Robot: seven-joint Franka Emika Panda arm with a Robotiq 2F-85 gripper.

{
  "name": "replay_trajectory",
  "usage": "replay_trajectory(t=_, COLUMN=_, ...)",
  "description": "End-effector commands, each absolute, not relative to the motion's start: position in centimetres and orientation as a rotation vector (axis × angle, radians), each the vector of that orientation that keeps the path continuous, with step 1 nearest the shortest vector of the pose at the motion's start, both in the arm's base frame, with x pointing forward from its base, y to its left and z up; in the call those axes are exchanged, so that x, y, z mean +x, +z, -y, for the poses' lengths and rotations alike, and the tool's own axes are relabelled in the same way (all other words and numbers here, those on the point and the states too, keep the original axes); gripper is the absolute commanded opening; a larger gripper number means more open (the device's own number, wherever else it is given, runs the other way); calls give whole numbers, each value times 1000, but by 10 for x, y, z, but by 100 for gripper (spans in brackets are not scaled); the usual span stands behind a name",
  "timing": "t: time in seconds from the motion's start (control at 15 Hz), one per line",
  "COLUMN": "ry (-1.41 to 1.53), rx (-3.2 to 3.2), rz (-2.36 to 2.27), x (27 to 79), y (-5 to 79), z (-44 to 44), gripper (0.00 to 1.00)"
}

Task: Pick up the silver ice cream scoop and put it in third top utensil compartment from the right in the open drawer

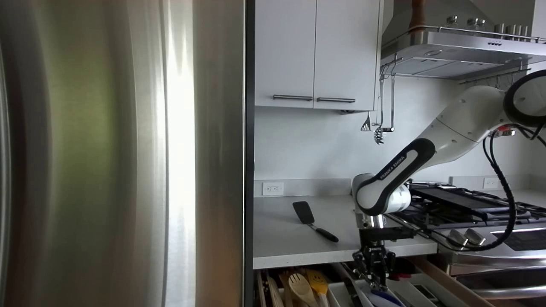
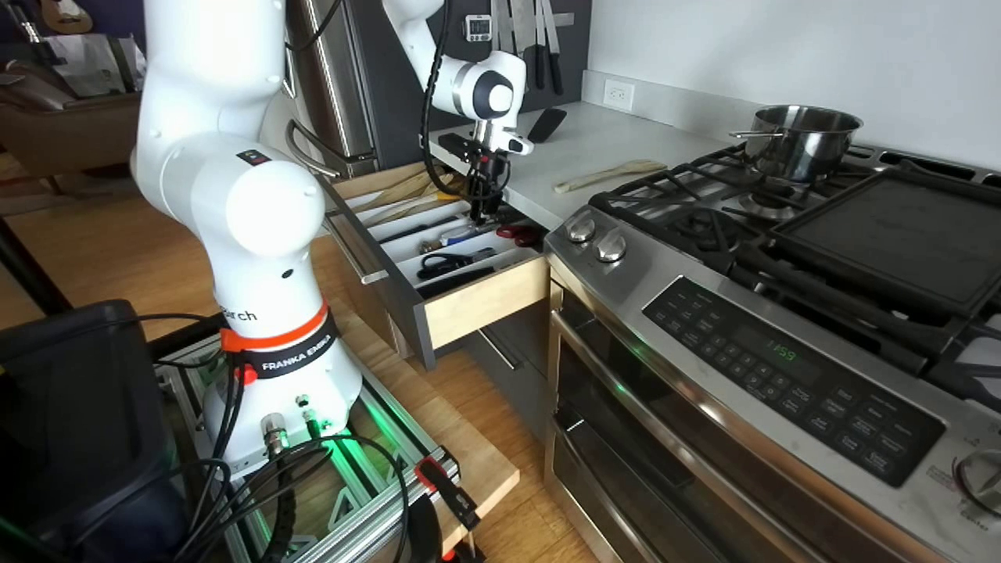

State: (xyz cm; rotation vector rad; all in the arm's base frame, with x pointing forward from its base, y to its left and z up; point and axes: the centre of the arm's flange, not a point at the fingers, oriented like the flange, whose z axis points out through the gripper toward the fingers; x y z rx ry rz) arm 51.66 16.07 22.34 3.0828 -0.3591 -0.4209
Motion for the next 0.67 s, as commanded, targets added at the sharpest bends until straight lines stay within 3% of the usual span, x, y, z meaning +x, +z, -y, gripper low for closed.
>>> replay_trajectory(t=0.0, ry=-276, rx=3114, rz=343, x=519, y=242, z=-161, gripper=58)
replay_trajectory(t=0.27, ry=-151, rx=3134, rz=332, x=515, y=267, z=-167, gripper=55)
replay_trajectory(t=0.33, ry=-130, rx=3135, rz=329, x=516, y=270, z=-167, gripper=49)
replay_trajectory(t=0.4, ry=-115, rx=3132, rz=326, x=516, y=273, z=-167, gripper=17)
replay_trajectory(t=0.53, ry=-101, rx=3131, rz=321, x=518, y=274, z=-166, gripper=8)
replay_trajectory(t=0.6, ry=-92, rx=3127, rz=321, x=519, y=275, z=-165, gripper=10)
